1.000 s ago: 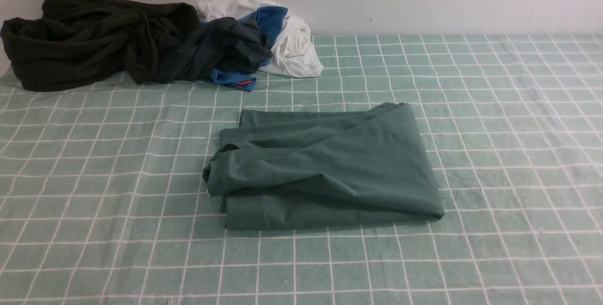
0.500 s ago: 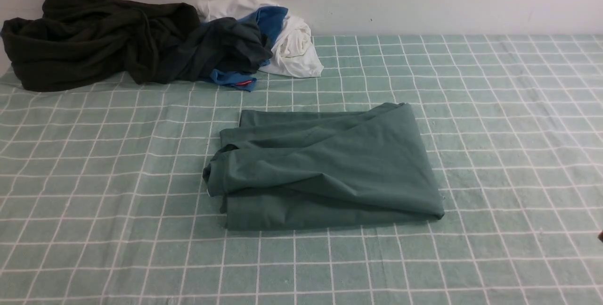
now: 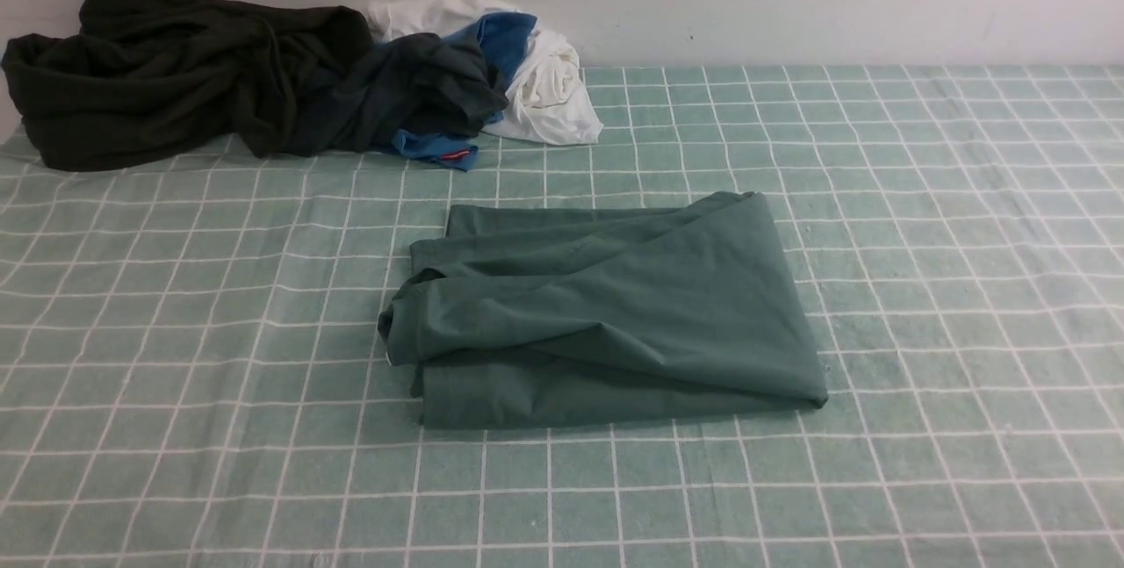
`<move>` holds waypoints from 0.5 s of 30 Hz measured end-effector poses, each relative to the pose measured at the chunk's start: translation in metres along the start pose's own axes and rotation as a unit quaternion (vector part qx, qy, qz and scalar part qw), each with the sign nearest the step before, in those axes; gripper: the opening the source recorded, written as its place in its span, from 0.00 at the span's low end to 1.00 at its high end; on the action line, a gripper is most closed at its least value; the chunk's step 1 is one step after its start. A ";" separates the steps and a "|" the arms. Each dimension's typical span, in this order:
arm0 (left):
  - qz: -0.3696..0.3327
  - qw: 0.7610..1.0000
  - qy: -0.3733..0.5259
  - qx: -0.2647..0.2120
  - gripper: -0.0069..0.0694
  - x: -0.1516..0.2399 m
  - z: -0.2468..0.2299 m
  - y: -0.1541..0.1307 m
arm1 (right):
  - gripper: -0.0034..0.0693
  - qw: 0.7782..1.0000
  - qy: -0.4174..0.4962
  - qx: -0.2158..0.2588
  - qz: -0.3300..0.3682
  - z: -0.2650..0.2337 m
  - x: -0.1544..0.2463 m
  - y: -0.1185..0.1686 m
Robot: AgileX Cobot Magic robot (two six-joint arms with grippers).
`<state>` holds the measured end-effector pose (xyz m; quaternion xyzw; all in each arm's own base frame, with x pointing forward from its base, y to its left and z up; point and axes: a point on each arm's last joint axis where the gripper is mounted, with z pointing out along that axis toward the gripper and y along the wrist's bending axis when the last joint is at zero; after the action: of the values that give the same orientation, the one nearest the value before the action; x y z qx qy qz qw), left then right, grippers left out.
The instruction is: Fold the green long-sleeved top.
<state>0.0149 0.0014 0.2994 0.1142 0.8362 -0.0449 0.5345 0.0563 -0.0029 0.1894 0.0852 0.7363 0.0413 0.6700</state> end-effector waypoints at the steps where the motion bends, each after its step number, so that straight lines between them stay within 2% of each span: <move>1: 0.000 1.000 0.000 0.000 0.09 0.000 0.000 0.000 | 0.03 1.000 0.008 0.005 -0.001 0.000 0.001 -0.001; 15: 0.000 1.000 0.000 0.000 0.09 0.000 0.000 0.000 | 0.03 0.998 0.041 0.016 -0.038 -0.001 0.007 -0.003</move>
<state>0.0149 0.0014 0.2994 0.1142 0.8362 -0.0452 0.5345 0.0549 -0.0042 0.1822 0.0661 0.7663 0.0078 0.6390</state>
